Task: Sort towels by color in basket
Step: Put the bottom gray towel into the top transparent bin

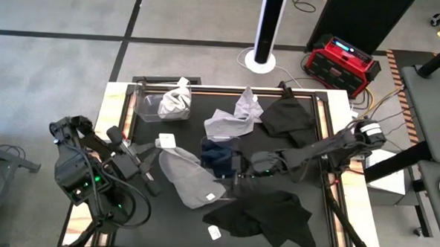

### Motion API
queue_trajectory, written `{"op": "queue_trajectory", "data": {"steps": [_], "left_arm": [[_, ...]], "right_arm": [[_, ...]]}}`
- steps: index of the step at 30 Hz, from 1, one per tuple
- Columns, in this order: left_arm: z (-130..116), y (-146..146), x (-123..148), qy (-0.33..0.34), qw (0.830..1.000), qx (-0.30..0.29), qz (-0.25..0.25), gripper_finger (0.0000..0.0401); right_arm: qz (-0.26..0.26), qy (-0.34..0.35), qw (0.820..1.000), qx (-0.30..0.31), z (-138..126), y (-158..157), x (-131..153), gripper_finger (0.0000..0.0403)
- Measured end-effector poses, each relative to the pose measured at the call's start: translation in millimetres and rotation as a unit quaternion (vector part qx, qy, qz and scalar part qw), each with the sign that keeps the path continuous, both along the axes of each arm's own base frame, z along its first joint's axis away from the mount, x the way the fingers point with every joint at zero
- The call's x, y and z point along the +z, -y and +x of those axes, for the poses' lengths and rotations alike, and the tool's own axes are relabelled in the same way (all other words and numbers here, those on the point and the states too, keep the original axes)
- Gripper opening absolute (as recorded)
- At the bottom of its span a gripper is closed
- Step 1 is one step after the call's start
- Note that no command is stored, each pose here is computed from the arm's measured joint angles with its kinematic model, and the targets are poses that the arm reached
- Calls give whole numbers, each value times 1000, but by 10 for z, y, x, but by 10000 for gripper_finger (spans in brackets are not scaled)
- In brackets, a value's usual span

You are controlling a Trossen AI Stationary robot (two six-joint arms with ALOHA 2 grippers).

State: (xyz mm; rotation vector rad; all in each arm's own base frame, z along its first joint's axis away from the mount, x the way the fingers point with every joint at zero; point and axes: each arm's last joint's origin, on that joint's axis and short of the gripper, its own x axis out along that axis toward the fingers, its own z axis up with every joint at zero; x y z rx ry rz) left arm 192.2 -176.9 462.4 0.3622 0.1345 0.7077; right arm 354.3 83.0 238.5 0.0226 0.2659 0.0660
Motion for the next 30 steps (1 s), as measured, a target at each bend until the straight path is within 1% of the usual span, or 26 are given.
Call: {"op": "queue_trajectory", "data": {"steps": [4, 9, 13, 15, 17, 21, 22, 25, 30], "left_arm": [[0, 0, -1, -2, 1000, 0, 2, 0], [-1, -2, 7, -10, 1000, 0, 11, 0], [-1, -1, 7, -16, 1000, 0, 18, 0], [-1, -1, 7, -17, 1000, 0, 19, 0], [-1, -1, 7, -20, 1000, 0, 23, 0], [-1, 0, 7, -24, 999, -1, 26, 0], [-1, 1, 5, -26, 999, -3, 23, 0], [2, 7, -2, -36, 999, -11, 13, 0], [15, 29, -35, -78, 995, -44, -33, 0]], "right_arm": [[1, -6, 1000, -4, 75, 69, -113, 279], [16, 17, 999, 48, 150, 75, -156, 229], [11, 19, 998, 62, 228, 49, -156, 186], [11, 18, 997, 81, 284, 28, -161, 159], [7, 13, 995, 95, 324, 13, -178, 124], [-25, -4, 994, 109, 360, -26, -118, 32], [-33, -7, 993, 113, 367, -42, -91, 22], [-46, -27, 991, 119, 361, -70, -34, 12], [-78, -14, 989, 127, 310, -129, 156, 9]]}}
